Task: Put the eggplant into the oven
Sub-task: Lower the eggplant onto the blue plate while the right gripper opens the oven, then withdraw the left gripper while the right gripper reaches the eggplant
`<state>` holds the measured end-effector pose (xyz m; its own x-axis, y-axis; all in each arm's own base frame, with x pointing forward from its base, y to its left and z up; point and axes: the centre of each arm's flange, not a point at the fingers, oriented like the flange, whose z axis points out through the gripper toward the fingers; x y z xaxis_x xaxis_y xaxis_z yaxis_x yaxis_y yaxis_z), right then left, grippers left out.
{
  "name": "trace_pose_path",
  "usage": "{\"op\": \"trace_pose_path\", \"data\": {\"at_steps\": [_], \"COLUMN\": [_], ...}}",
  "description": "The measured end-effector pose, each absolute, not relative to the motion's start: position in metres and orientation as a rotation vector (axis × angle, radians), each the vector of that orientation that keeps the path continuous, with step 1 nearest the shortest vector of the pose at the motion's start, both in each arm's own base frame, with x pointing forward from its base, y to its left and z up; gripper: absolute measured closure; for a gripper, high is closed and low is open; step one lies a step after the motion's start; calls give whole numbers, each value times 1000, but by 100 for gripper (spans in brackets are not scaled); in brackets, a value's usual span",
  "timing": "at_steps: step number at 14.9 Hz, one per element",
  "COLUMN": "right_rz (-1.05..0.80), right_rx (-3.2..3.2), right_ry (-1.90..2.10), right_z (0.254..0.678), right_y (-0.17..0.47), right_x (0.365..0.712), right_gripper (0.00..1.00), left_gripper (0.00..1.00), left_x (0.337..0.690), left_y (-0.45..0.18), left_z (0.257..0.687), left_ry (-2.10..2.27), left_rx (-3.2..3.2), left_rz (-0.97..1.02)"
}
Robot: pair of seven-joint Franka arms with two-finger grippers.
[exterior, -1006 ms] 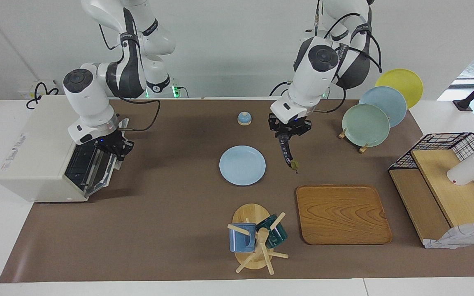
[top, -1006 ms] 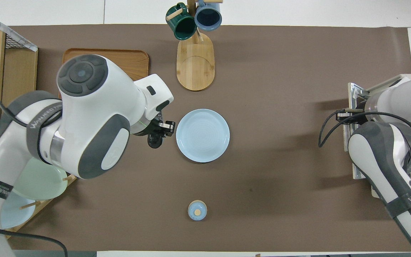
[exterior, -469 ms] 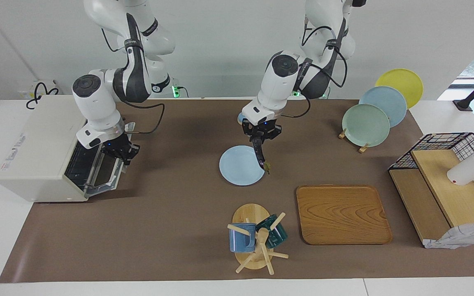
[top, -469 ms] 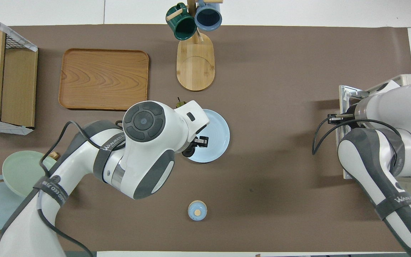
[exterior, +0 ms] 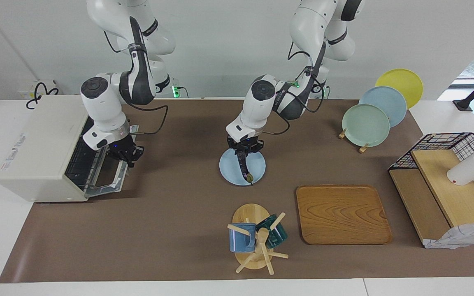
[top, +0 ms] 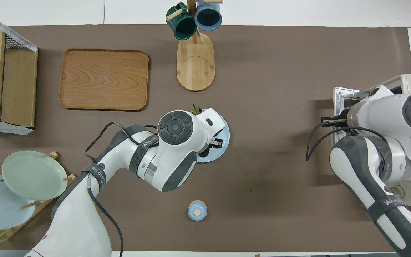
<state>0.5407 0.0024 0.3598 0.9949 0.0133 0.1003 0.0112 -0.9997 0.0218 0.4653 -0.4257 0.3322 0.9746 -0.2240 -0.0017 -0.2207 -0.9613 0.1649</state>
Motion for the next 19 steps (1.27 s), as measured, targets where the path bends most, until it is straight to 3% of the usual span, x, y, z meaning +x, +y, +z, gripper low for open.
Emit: {"op": "trace_pose_path", "data": {"at_steps": [3, 4, 9, 14, 19], "right_rz": [171, 189, 210, 219, 274], "right_rx": [3118, 3122, 3129, 3113, 3133], "right_ry": [27, 48, 167, 318, 357], "right_z": [358, 355, 334, 322, 344], "right_y": [3, 3, 7, 19, 101], "right_x": [539, 538, 524, 522, 534], "right_gripper": [99, 99, 99, 99, 99], "left_gripper": [58, 52, 1, 0, 0], "left_x": [469, 469, 470, 510, 567], "left_y": [-426, -426, -424, -356, -248], "left_z": [337, 338, 344, 399, 461], "left_ry": [-331, -331, -329, -304, -253], "left_rx": [2953, 2952, 2959, 2979, 2984], "left_rz": [-16, -15, -26, -41, -26]}}
